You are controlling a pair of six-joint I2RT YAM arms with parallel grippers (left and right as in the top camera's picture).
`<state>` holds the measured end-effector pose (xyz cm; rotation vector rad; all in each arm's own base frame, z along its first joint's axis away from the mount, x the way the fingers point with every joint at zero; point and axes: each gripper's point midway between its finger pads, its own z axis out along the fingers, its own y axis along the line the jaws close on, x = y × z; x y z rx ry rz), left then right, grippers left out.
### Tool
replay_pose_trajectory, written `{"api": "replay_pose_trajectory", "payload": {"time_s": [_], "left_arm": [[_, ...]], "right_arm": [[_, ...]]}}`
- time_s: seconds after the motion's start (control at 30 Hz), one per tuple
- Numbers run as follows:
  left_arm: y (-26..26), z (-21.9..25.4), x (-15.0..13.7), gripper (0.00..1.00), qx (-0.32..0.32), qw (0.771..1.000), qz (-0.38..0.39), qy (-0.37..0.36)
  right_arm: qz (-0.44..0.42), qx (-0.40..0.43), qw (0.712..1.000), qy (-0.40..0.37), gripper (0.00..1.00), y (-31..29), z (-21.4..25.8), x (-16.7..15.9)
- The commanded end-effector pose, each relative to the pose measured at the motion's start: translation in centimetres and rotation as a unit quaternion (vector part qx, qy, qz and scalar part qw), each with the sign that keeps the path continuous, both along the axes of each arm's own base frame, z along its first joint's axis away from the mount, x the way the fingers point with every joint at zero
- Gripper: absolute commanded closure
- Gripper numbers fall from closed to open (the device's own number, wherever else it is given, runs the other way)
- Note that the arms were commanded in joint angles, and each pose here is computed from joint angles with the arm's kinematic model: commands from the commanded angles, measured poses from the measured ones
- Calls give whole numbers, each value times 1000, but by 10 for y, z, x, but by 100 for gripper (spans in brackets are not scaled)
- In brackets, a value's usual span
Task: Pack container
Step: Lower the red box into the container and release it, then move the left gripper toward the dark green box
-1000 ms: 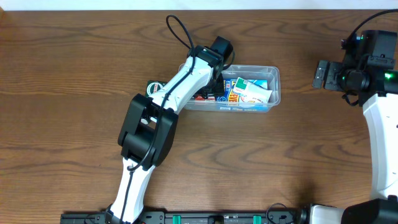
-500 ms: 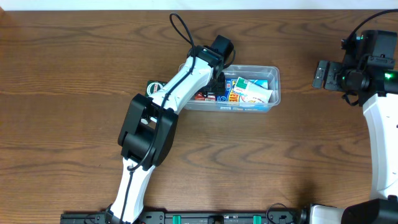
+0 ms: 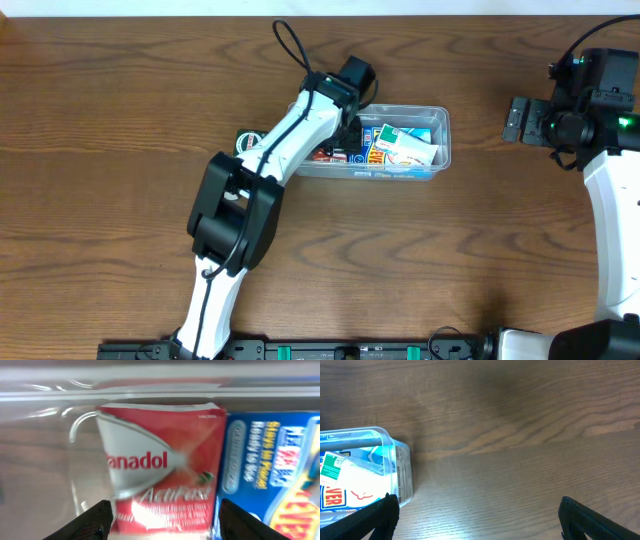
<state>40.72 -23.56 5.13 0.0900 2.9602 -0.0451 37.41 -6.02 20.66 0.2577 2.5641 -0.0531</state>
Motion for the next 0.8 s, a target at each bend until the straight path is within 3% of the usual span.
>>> {"api": "replay_pose_trajectory", "payload": {"time_s": [0.0,0.4,0.57,0.77], "left_arm": [[-2,53,3,31,-23,999,-7,-45],[47,134,-9,31,-29,996,-14,-88],[108,132,6,30,-7,997,16,-77],[164,123,21,22,10,997,40,-68]], "right_arm": [[-10,0,1000,-11,1,-3,8,1],[-10,0,1000,-11,1,-3,8,1],[-10,0,1000,-11,0,-3,8,1],[-10,0,1000,-11,1,-3,8,1]]}}
